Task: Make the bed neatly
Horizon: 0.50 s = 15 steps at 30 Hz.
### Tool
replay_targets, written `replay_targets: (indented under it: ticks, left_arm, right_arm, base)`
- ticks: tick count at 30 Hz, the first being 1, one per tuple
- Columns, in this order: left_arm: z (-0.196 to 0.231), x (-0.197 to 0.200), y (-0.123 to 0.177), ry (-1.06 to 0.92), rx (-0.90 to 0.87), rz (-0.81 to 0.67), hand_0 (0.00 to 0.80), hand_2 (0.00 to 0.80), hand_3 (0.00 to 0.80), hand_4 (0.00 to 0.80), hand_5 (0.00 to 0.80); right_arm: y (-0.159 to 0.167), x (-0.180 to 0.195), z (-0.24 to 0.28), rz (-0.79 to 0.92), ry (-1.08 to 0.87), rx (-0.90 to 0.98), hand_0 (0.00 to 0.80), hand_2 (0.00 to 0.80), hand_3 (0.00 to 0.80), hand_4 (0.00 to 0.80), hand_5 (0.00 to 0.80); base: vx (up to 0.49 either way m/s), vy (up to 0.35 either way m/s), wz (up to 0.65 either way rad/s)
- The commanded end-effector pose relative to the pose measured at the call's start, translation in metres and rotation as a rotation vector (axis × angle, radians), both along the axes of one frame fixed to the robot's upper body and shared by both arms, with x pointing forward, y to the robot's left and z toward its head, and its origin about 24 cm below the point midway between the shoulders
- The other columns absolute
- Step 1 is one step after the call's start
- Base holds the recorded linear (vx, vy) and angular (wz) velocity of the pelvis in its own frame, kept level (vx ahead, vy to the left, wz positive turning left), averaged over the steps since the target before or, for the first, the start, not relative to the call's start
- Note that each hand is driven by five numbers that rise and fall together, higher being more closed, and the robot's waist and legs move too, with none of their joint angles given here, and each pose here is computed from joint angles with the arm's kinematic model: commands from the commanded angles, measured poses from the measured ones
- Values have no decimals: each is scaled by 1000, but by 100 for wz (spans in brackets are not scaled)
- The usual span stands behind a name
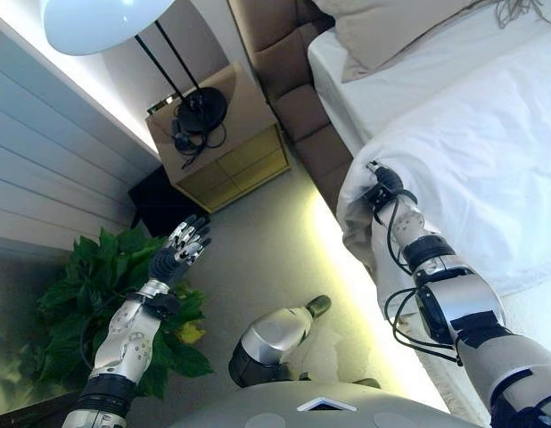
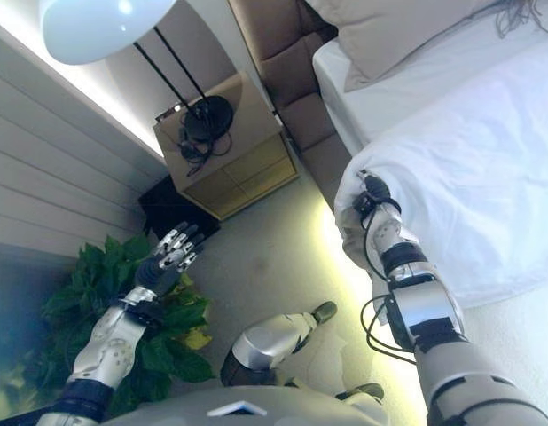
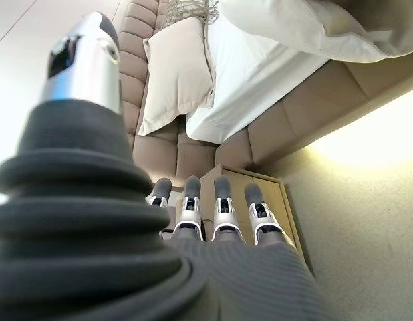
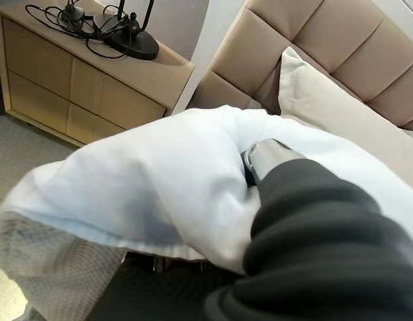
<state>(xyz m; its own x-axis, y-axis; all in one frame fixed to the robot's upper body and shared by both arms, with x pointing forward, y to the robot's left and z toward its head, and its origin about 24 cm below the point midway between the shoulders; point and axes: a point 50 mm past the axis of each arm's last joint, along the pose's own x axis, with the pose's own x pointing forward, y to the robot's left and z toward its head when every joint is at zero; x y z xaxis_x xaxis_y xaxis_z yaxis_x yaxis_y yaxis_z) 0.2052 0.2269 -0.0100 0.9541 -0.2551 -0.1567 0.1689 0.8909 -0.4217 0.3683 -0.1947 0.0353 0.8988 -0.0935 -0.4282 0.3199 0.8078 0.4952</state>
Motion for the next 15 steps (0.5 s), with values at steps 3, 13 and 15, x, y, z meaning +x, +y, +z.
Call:
replay_targets:
  ticks: [3, 13, 15]
  left_arm:
    - [16, 5, 5, -81, 53, -32, 0, 0, 0, 0, 0]
    - [18, 5, 4, -95, 63, -39, 0, 0, 0, 0, 0]
    - [19, 7, 1, -100, 61, -36, 0, 0, 0, 0, 0]
  right_arm:
    - [87, 23, 50, 344, -181, 24, 649, 649, 649, 649, 649]
    - [91, 3, 5, 377, -17, 72, 0, 0, 0, 0, 0]
    - [94, 1, 2, 394, -3, 49, 0, 0, 0, 0, 0]
  base:
    - [14, -5, 3]
    - [-1, -33, 0]
    - [-14, -39, 0]
